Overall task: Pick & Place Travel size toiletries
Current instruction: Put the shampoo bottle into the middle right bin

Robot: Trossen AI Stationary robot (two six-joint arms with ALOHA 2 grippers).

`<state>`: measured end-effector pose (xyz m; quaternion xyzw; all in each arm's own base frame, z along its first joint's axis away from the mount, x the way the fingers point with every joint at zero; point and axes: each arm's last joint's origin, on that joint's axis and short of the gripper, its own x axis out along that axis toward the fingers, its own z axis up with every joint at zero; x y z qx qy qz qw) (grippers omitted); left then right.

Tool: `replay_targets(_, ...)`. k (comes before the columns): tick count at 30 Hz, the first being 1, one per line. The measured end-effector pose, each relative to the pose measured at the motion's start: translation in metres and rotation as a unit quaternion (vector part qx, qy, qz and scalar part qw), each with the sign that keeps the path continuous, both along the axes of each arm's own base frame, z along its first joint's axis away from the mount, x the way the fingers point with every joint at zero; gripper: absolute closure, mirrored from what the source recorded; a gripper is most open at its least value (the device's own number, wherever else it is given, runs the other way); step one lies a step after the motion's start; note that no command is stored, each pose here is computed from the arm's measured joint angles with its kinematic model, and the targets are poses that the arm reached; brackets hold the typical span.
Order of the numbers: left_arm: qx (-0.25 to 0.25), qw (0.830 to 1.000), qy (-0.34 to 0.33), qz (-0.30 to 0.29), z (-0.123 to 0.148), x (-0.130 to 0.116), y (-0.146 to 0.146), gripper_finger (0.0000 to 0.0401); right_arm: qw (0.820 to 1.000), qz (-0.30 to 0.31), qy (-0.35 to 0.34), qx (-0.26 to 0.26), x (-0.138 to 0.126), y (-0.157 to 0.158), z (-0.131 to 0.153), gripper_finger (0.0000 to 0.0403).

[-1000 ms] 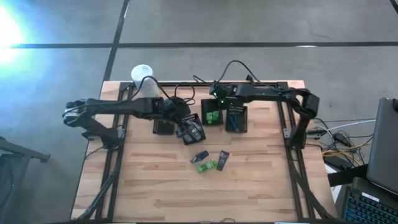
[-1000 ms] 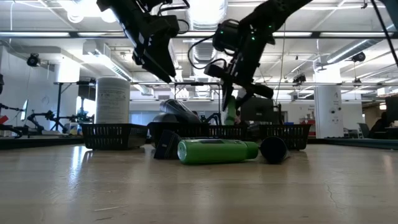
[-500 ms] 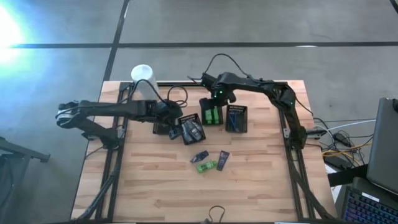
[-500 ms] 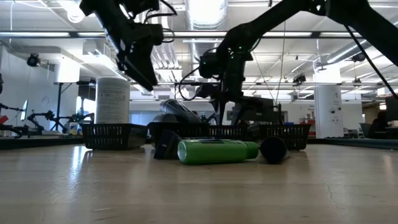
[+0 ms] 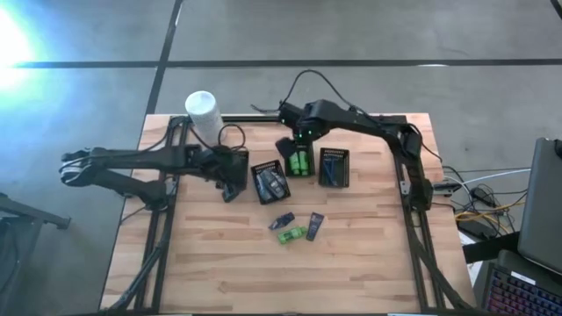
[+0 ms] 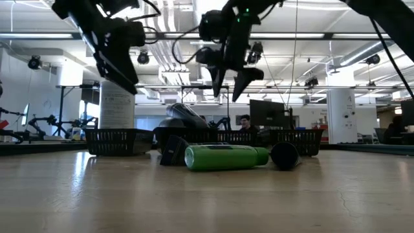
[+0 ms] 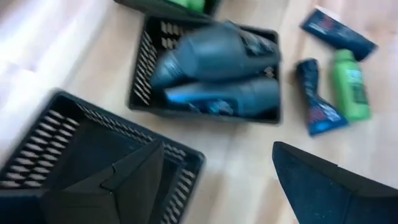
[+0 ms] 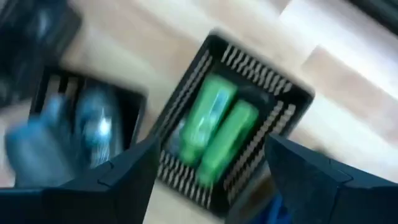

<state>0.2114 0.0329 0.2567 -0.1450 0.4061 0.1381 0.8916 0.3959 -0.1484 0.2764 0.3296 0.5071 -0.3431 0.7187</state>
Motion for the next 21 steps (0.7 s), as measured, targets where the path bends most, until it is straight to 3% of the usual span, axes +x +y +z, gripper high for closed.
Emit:
replay_targets(4, -0.044, 0.999, -0.007, 0.008, -0.006, -0.010, -0.005, 0.0096, 0.999, 0.015, 0.039, 0.009, -0.005, 0.033, 0.008, 0.0105)
replay_targets(8, -0.077, 0.997, -0.004, 0.030, -0.015, -0.017, -0.012, 0.0096, 0.995, 0.029, 0.094, 0.026, -0.007, 0.072, -0.005, 0.0099)
replay_targets(15, -0.120, 0.993, 0.004, 0.014, -0.024, -0.022, -0.037, 0.0096, 0.968, 0.219, 0.121, 0.008, -0.002, 0.165, -0.029, 0.0091)
replay_targets(21, -0.167, 0.986, 0.011, 0.014, -0.025, -0.025, -0.061, 0.0096, 0.951, 0.285, 0.117, 0.018, -0.007, 0.210, -0.053, 0.0098)
